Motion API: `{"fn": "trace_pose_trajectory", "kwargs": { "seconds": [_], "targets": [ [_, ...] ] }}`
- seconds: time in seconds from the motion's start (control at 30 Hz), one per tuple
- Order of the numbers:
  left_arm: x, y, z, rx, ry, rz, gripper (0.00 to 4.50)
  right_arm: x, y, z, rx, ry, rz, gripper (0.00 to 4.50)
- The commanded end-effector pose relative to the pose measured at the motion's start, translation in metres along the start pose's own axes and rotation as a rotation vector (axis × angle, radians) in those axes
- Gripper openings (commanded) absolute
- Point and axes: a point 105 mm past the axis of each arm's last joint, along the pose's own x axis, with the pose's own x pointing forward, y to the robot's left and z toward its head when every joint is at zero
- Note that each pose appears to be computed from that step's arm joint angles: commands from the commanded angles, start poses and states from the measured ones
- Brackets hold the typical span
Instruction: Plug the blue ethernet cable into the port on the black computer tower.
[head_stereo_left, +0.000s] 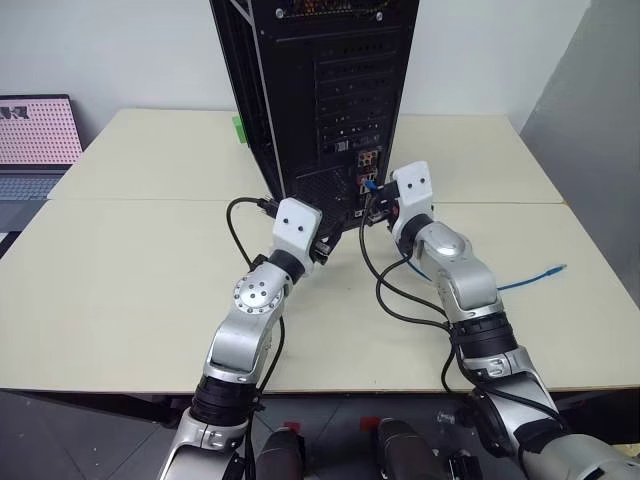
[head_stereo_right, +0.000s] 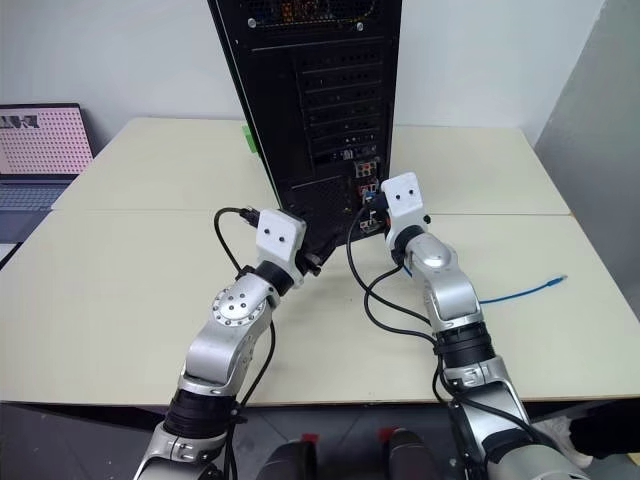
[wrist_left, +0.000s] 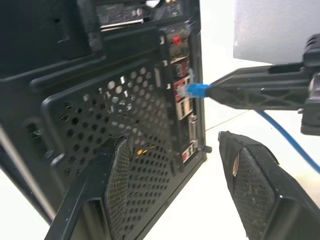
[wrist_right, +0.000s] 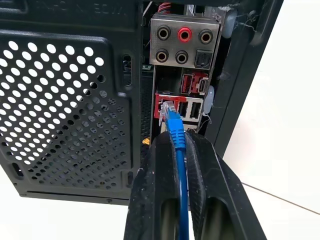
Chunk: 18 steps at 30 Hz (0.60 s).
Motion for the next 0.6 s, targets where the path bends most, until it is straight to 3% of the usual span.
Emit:
{"fn": "trace_pose_trajectory", "kwargs": {
  "seconds": [0.03,0.6],
  "targets": [
    [0.0,-0.001,0.011,0.015,-0.039,-0.002,2.9,0.005,0.002,0.026,-0.033,-0.078,-0.008,0.0],
    [-0.001,0.001,0.011,0.014,-0.038,0.011,2.9,0.013,0.019,0.027,-0.031,-0.076,-0.021,0.0]
  ]
}}
